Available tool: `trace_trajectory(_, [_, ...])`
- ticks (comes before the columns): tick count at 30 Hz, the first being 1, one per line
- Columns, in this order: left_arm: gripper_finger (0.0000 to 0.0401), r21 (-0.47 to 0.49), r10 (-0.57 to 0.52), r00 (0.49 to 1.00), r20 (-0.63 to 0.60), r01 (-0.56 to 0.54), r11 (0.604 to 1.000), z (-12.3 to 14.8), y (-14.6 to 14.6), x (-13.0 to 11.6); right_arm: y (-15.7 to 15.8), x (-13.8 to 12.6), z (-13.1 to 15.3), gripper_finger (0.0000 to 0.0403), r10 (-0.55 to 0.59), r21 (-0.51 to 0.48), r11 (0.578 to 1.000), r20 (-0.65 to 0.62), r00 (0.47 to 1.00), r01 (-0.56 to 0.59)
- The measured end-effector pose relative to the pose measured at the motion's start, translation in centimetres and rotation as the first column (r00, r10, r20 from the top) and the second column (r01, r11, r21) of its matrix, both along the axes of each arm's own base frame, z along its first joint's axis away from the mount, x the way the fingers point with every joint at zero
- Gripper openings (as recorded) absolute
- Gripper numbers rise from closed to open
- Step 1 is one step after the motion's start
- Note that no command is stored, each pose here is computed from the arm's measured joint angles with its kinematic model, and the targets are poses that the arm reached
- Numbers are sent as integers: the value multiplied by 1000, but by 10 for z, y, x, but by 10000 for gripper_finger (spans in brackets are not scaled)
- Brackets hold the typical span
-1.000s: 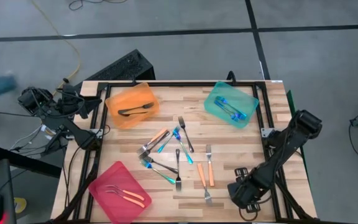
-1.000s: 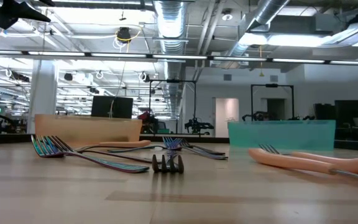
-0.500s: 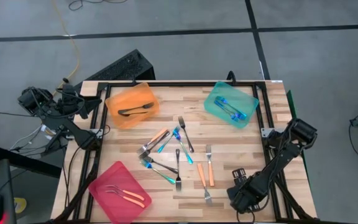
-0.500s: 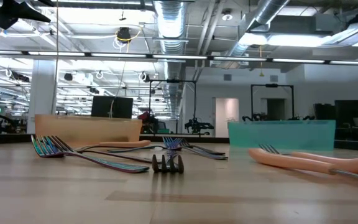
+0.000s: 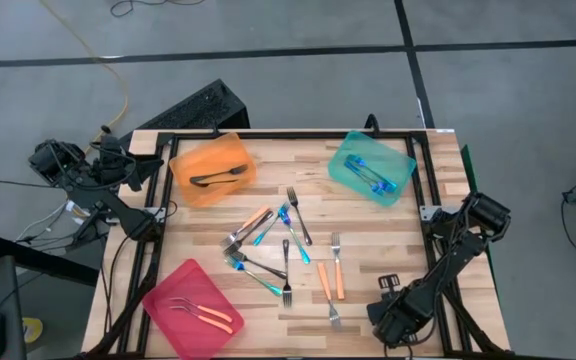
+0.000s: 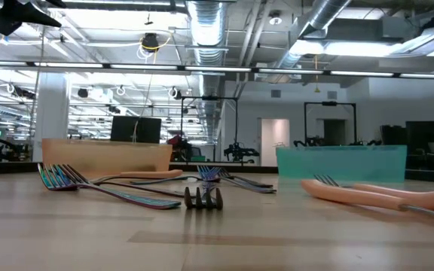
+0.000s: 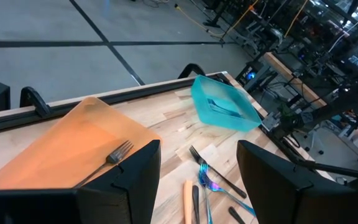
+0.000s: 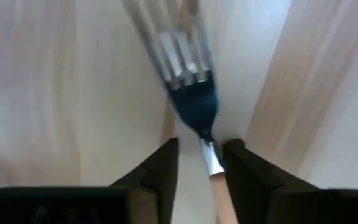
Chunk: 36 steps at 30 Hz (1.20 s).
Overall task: Sort silverware by color (type)
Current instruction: Put the orange fork into the pink bin
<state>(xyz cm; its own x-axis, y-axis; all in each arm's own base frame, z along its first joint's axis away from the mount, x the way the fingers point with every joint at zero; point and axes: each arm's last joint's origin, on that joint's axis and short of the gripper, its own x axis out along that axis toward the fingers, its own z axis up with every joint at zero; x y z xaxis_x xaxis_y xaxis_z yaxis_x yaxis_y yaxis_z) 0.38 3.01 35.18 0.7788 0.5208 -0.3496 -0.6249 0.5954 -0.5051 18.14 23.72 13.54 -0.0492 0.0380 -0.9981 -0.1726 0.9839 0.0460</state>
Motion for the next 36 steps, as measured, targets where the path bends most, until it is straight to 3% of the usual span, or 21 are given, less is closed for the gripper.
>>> trace_trajectory(6, [197, 0, 0, 1000, 0, 0, 1000, 0, 0, 0, -3, 3, -1, 76, -20, 0, 1000, -5, 1000, 20])
trace_trajectory(12, [197, 0, 0, 1000, 0, 0, 1000, 0, 0, 0, -8, 9, -1, 41, -71, 0, 997, -16, 997, 71])
trace_trajectory(22, [197, -10, 5, 1000, 7, -4, 1000, 0, 0, 0, -12, 13, 7, 38, -136, 25, 990, 14, 991, 136])
trace_trajectory(32, [197, -8, 4, 1000, 6, -4, 1000, 0, 0, 0, -35, 22, 39, 38, -230, 21, 973, 171, 958, 230])
trace_trajectory(36, [197, -11, 6, 1000, 8, -6, 1000, 0, 0, 0, -58, 34, 53, 38, -260, -27, 960, 275, 926, 278])
